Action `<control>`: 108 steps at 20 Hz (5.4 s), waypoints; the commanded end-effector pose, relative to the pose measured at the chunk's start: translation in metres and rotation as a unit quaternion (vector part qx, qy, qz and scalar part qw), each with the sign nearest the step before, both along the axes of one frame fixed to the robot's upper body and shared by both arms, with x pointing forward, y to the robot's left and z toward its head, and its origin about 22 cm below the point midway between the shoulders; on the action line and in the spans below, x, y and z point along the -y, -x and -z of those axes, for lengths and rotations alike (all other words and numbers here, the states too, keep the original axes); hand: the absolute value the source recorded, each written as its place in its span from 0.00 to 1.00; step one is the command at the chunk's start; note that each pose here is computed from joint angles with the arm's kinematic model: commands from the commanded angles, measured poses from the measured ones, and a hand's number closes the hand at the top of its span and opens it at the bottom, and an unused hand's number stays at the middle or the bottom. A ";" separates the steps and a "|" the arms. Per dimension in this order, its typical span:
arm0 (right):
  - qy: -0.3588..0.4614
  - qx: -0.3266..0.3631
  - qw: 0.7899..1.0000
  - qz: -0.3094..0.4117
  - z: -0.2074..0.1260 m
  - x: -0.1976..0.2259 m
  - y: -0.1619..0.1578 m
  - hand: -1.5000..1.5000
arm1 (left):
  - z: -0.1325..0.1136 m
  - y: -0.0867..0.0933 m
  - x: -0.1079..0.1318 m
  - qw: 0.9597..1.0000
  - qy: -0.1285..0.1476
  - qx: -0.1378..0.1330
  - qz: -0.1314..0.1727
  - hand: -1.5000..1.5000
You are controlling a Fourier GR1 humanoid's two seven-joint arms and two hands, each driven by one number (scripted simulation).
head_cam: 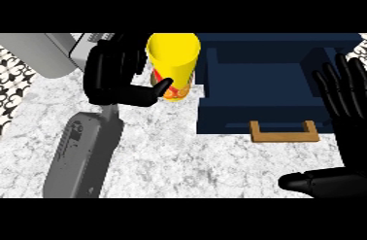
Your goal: Pick up the cup, place it into the drawer and close the drawer
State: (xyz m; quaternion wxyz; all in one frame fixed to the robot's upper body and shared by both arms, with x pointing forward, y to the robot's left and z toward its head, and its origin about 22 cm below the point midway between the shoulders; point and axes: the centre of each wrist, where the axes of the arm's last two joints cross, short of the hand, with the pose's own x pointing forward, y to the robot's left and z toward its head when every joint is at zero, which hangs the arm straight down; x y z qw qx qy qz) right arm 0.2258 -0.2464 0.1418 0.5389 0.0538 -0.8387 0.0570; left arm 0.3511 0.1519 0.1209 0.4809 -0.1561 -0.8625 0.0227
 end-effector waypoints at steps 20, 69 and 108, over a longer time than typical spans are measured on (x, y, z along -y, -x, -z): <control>0.006 -0.003 1.000 -0.004 0.012 0.014 0.008 0.00 | -0.062 -0.064 0.103 0.995 -0.085 -0.046 -0.005 1.00; -0.033 0.006 0.997 -0.072 0.002 0.029 0.000 1.00 | -0.025 -0.065 0.147 0.995 -0.068 -0.062 0.034 0.00; 0.494 -0.004 0.868 -0.058 0.096 -0.036 -0.061 0.00 | 0.060 0.067 -0.150 0.991 0.004 -0.126 -0.052 0.00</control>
